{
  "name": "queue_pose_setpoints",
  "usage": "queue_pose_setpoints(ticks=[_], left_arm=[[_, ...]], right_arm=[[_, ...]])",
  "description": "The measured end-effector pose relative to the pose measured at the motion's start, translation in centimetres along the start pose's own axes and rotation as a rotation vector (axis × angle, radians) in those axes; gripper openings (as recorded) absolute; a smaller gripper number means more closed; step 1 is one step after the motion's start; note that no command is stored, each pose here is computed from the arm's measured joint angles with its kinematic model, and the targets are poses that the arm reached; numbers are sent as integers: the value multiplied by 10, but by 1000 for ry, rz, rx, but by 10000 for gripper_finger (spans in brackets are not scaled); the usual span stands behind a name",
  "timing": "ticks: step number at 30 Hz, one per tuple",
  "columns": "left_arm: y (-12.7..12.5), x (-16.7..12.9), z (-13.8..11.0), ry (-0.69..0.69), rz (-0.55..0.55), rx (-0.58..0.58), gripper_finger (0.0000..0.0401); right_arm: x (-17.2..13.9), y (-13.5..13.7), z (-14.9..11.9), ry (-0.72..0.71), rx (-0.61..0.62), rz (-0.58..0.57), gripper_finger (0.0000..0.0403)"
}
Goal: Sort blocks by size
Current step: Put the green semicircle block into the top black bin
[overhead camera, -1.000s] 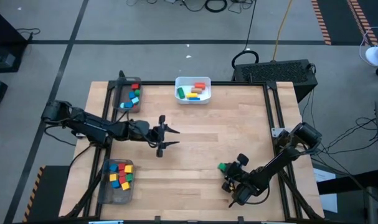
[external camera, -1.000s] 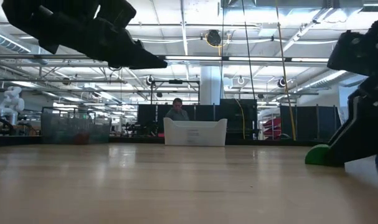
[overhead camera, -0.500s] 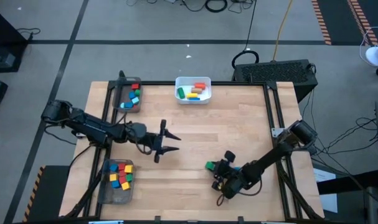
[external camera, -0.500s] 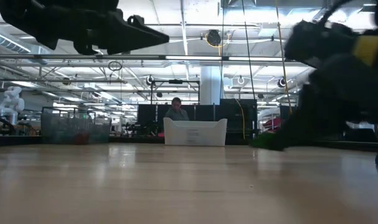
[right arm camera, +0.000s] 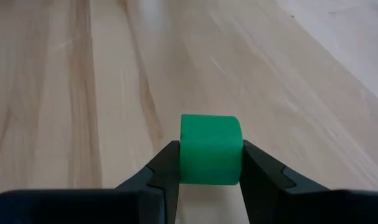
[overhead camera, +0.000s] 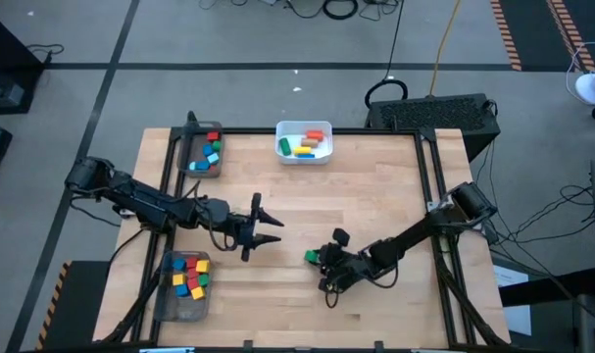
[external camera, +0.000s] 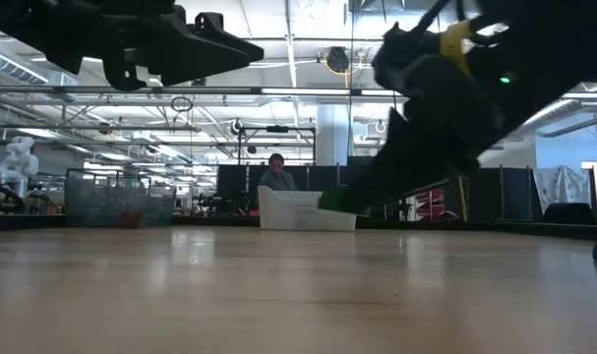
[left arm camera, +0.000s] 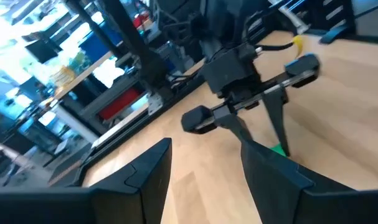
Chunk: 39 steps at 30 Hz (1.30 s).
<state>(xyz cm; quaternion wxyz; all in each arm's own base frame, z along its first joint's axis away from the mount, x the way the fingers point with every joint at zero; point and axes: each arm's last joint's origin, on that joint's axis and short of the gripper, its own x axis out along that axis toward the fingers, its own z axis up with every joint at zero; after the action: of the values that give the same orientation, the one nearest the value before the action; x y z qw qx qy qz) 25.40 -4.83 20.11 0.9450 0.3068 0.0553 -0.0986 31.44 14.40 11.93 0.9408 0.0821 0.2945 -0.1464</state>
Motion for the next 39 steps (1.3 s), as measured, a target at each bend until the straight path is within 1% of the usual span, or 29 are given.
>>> queue_pose_setpoints(ticks=[4,7,12,18,21,24,27,30,35,39], left_arm=[[3,1,3,15,43,-1,196],[5,2,6,6,49,-2,196],[5,3,5,25,50,3,196],[-1,2,-3,111,-12,127,196],[-2,2,-4,123,-27,167,196],[-3,2,-4,119,-37,201,196],[-6,2,-3,117,-61,252,196],[-9,1,-4,126,-87,285,196],[-11,1,-5,139,-101,288,196],[-13,5,-9,141,-108,341,196]], right_arm=[[9,-10,8,11,11,15,114],[14,-19,15,20,26,26,115],[20,-32,32,10,33,88,114],[20,-49,53,-31,21,111,114],[21,-55,66,-88,25,164,114],[23,-60,77,-135,38,263,114],[25,-66,85,-175,58,335,114],[25,-69,90,-200,65,364,114],[25,-70,95,-233,71,428,114],[24,-71,100,-267,74,477,114]])
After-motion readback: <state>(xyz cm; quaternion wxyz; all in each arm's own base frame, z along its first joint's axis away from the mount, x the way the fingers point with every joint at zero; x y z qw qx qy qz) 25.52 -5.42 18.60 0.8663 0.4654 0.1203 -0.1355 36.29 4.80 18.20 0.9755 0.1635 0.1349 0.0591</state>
